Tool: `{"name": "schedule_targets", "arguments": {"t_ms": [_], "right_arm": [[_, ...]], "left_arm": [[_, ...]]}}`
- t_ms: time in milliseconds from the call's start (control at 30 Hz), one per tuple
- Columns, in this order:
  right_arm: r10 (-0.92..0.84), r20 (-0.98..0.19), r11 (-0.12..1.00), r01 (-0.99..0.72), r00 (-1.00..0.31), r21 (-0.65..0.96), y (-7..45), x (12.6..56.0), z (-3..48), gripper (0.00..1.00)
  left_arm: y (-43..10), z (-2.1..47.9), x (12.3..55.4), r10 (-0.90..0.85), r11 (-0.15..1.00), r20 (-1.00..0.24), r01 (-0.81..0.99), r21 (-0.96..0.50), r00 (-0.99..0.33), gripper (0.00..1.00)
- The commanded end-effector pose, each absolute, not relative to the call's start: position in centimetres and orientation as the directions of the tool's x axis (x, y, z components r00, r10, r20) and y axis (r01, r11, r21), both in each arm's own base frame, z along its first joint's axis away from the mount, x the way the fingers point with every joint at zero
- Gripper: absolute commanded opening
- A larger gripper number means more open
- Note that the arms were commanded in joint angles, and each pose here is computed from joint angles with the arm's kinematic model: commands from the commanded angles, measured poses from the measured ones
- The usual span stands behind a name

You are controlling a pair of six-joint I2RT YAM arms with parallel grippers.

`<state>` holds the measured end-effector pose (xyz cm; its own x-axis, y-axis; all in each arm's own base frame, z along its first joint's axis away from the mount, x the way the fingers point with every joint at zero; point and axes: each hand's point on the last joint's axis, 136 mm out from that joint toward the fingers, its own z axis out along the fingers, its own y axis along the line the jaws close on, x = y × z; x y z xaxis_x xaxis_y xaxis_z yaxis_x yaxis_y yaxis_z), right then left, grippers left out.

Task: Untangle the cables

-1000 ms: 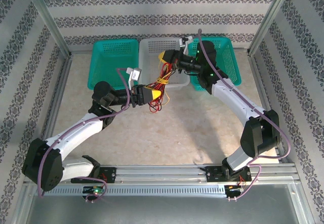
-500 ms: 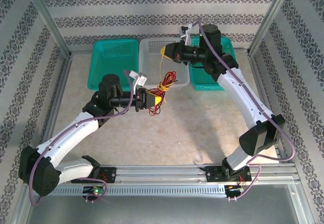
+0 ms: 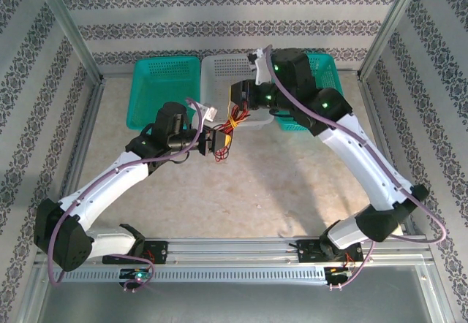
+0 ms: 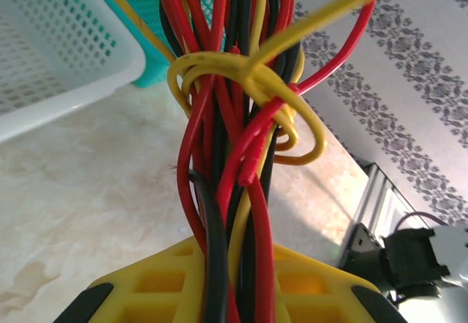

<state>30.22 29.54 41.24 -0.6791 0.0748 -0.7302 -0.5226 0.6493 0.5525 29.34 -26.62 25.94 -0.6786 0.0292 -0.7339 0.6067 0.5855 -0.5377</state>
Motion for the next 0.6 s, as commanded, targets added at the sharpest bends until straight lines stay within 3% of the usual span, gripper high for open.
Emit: {"name": "schedule_targets", "arguments": {"t_ms": [0,233,567], "right_arm": [[0.183,-0.826,0.642,-0.571,-0.534,0.512,27.5,28.6,46.3,0.0],[0.261,-0.826,0.648,-0.543,-0.5,0.534,24.2,25.6,45.7,0.0],[0.429,-0.762,0.776,-0.233,-0.485,0.586,14.4,26.2,39.6,0.0]], "left_arm": [[-23.7,22.4,30.4,-0.035,0.716,-0.626,0.417,-0.559,-0.779,0.0],[-22.2,22.8,32.0,-0.152,0.698,-0.603,0.347,-0.626,-0.783,0.0],[-20.8,24.3,32.6,-0.325,0.527,-0.539,0.324,-0.785,-0.777,0.0]]}}
